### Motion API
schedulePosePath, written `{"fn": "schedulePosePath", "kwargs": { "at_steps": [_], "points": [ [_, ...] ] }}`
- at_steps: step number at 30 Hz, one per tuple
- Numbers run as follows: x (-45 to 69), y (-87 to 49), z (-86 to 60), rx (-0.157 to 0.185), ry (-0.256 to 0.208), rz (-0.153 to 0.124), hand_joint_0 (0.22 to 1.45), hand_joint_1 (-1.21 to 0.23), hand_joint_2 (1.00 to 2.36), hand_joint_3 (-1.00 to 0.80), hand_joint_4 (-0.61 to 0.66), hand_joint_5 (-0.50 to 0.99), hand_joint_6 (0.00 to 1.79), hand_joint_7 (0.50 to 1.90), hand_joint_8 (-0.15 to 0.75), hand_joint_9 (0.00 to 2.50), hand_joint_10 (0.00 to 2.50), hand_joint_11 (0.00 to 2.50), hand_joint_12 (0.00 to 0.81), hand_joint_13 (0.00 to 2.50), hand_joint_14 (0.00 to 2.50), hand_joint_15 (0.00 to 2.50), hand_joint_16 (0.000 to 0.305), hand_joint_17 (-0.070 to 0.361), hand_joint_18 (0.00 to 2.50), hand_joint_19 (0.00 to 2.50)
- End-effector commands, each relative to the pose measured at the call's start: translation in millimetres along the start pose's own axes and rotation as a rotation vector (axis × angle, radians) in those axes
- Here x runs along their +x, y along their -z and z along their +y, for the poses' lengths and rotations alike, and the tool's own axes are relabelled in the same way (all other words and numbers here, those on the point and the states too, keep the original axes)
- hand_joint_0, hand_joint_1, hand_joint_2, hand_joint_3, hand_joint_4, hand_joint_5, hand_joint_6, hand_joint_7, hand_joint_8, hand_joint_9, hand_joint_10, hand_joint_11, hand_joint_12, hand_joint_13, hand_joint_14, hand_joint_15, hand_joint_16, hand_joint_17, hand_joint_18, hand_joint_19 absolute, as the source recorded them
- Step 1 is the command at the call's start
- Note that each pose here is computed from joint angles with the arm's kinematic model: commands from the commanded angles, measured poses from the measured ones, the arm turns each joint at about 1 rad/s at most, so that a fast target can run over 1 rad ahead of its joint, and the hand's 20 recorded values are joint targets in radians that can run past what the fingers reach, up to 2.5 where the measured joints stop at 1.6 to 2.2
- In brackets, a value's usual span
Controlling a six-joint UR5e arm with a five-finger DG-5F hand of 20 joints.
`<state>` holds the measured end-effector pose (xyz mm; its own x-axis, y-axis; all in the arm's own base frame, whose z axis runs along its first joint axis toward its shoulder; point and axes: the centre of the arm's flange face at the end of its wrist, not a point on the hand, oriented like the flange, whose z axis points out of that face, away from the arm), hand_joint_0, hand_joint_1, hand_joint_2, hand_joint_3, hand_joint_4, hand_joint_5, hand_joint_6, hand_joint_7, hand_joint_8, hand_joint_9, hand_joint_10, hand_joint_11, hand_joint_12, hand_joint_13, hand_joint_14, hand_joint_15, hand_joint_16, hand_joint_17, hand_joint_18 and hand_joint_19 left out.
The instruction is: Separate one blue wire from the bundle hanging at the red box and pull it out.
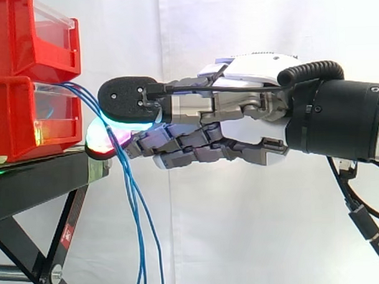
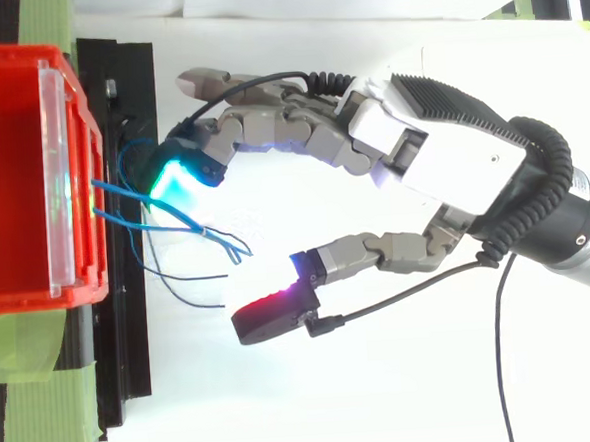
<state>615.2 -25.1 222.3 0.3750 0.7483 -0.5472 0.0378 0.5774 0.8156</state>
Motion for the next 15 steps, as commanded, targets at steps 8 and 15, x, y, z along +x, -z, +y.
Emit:
{"fn": "schedulePosePath", "kwargs": {
  "at_steps": [8,15],
  "points": [
    [0.2,-0.1,0.3,-0.003,-0.007,0.003,0.61,-0.71,1.00,-0.50,0.28,-0.14,0.50,1.14,0.302,0.53,0.01,0.19,0.340,0.23,0.00,0.11,0.051,0.116,0.19,0.25],
    [-0.4,-1.0,0.7,-0.009,-0.011,0.000,0.62,-0.73,1.00,-0.50,0.25,-0.13,0.50,1.23,0.305,0.55,0.01,0.20,0.343,0.25,0.00,0.12,0.050,0.114,0.21,0.28]
  ]
}}
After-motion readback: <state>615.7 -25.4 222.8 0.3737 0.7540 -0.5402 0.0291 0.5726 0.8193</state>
